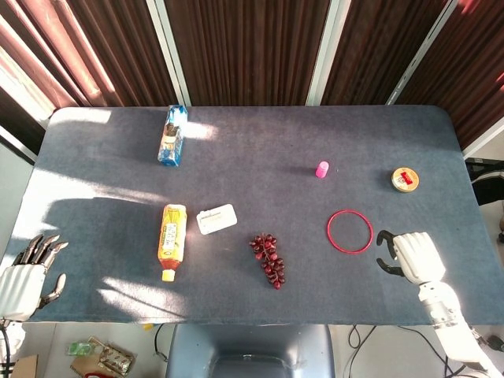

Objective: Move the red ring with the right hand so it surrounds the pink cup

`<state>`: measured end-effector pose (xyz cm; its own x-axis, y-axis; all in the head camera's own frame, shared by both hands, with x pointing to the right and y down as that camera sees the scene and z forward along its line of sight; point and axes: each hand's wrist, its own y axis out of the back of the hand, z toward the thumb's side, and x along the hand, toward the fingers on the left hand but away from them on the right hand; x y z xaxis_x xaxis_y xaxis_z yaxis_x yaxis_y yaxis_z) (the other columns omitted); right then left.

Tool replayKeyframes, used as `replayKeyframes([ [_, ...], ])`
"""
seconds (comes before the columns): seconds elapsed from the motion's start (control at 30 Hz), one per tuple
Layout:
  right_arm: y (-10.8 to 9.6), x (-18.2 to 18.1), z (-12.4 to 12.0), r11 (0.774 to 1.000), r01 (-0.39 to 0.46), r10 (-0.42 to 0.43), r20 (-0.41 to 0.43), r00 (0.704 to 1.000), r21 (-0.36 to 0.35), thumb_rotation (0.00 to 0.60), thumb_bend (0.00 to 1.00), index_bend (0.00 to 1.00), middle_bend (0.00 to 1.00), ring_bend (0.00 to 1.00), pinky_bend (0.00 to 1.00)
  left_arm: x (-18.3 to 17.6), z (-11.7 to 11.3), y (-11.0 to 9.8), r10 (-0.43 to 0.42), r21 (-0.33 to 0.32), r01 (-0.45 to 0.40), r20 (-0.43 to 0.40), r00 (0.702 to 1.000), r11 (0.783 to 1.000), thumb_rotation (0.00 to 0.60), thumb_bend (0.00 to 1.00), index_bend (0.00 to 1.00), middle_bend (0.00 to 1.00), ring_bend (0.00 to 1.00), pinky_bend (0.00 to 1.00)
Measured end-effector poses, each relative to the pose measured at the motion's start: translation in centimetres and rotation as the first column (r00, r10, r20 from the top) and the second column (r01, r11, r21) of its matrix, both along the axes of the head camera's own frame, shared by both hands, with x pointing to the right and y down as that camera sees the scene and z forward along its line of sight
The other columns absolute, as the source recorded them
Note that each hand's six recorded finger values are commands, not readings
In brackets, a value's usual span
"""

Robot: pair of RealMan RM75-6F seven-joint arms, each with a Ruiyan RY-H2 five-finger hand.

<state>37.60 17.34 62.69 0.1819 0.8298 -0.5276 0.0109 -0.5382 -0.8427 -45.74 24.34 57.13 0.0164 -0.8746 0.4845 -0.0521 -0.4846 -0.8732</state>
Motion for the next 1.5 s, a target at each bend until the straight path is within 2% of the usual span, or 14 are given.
replayKeyframes([
  [0.13, -0.3, -0.4, 0.7, 1.0, -0.004, 0.004, 0.005, 1.0, -0.023, 0.6, 0.44, 0.63, 0.86, 0.88, 1.0, -0.1, -0.1, 0.0, -0.003, 0.002, 0.003, -0.002, 1.0, 1.0, 0.6, 0.45, 0.2, 0.11, 0.05, 0.24],
  [0.33, -0.7, -0.5, 3.2, 0.995, -0.031, 0.031, -0.003, 1.0, -0.1, 0.6, 0.44, 0.61, 0.86, 0.88, 1.0, -0.1, -0.2, 0.0, -0.003, 0.004, 0.003, -0.007, 1.0, 1.0, 0.6, 0.45, 0.2, 0.12, 0.05, 0.24],
  [0.53, -1.2, -0.9, 5.2, 0.991, -0.039, 0.036, -0.022, 0.999, -0.132, 0.6, 0.44, 0.6, 0.86, 0.88, 1.0, -0.1, -0.3, 0.1, -0.002, 0.004, 0.002, -0.013, 1.0, 1.0, 0.6, 0.45, 0.21, 0.12, 0.05, 0.24],
  [1.5, -0.2, -1.5, 9.4, 0.977, -0.023, 0.011, -0.06, 0.998, -0.212, 0.6, 0.44, 0.63, 0.86, 0.88, 1.0, -0.4, -0.7, -0.1, -0.013, 0.015, 0.013, -0.025, 1.0, 1.0, 0.6, 0.45, 0.21, 0.13, 0.06, 0.24],
])
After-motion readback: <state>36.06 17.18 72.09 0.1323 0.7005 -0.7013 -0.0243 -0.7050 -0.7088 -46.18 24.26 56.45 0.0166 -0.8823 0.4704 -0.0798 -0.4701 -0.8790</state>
